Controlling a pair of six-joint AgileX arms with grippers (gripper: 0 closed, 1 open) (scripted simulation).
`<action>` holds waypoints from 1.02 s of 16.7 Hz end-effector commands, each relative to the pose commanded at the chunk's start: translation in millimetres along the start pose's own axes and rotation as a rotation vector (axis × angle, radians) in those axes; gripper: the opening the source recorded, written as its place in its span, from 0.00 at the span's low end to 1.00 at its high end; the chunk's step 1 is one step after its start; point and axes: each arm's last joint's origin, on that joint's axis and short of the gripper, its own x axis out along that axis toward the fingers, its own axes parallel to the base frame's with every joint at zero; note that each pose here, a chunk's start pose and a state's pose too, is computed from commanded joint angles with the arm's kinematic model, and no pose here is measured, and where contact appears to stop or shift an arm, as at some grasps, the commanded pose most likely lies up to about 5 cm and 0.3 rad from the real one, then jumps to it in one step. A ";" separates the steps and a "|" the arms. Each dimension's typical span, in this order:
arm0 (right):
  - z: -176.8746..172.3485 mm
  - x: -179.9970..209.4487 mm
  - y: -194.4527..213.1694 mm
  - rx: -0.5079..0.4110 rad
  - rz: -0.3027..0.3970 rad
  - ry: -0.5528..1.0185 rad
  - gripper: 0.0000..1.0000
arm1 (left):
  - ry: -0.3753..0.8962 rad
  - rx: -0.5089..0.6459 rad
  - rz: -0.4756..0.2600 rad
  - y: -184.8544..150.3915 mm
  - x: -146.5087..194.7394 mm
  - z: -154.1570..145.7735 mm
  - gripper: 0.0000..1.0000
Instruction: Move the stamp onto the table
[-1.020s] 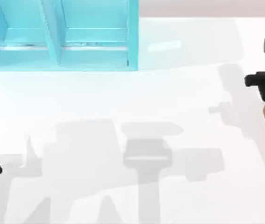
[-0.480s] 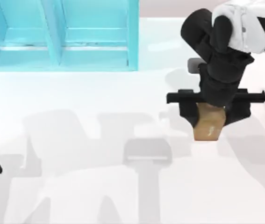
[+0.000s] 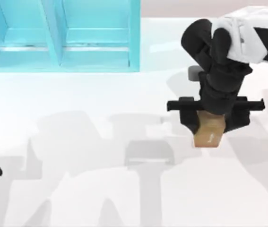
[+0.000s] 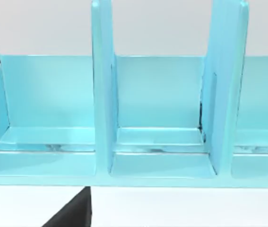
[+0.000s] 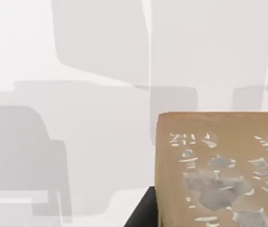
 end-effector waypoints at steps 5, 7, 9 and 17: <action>-0.4 22.1 0.8 -0.002 0.000 -0.002 0.00 | 0.000 0.000 0.000 0.0 0.0 0.0 1.00; -0.4 22.3 0.9 -0.002 0.000 -0.002 0.00 | 0.000 0.000 0.000 0.0 0.0 0.0 1.00; -0.4 22.3 0.9 -0.002 0.000 -0.002 0.08 | 0.000 0.000 0.000 0.0 0.0 0.0 1.00; -0.4 22.3 0.9 -0.002 0.000 -0.002 0.68 | 0.000 0.000 0.000 0.0 0.0 0.0 1.00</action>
